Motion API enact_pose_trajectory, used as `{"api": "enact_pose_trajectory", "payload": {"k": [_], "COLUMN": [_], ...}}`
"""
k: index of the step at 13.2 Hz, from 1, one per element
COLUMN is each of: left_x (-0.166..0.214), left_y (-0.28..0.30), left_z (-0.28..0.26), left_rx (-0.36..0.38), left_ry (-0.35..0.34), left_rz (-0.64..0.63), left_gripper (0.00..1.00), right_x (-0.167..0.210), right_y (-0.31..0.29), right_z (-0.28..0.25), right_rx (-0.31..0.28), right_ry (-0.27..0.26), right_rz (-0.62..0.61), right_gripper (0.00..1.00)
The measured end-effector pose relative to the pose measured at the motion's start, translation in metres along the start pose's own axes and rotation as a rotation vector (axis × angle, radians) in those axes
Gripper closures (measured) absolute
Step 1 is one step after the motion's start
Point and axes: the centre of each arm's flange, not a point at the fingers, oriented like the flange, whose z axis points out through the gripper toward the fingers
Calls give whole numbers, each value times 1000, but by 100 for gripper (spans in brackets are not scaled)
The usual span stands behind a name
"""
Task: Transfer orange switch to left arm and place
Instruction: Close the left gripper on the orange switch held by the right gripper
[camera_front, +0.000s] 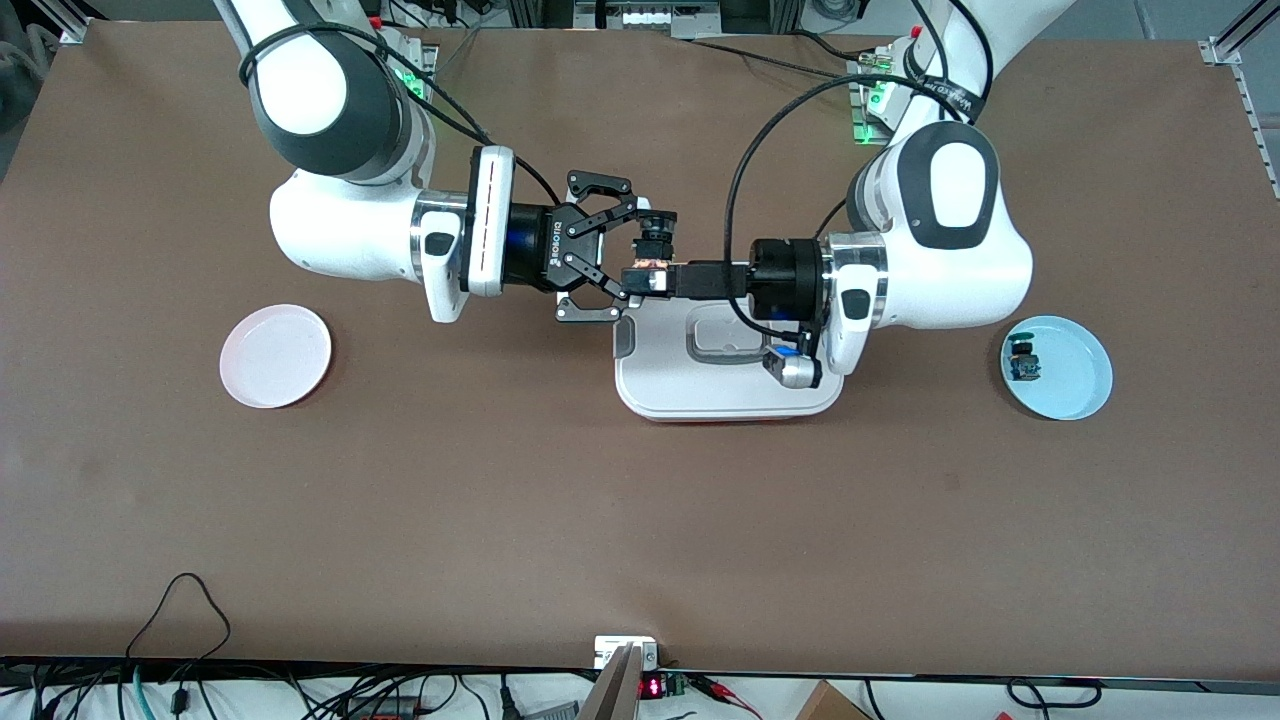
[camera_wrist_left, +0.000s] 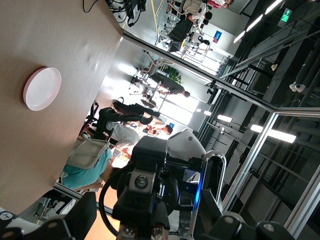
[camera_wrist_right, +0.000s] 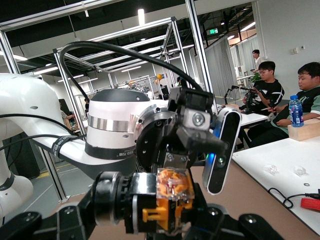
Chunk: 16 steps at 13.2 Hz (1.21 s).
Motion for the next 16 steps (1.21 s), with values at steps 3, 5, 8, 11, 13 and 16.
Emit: {"api": "enact_pose_trajectory", "payload": {"k": [3,5,8,11,13,16], "left_x": [2,3,3,2,-1,-4], "left_y": [6,8,4,1,1,3], "left_z": [-16,-21,-20,-19,-18,-17], "left_rx": [-11,-15,-12,-2,17,24], "left_ry": [-37,-41,-49,-64,-77,-86], "left_rz": [0,0,-8,-9,0,6], "left_gripper": [12,19,30,38,39,42], "right_x": [0,0,0,-1,-2,-2], "right_y": [0,0,0,1,1,1], "right_z": [0,0,0,-1,-1,-1], "right_rx": [-1,-2,-2,-3,-3,-4], "right_ry": [0,0,0,-2,-2,-3], "right_rz": [0,0,-1,1,2,1], "right_gripper": [28,28,28,28,28,28]}}
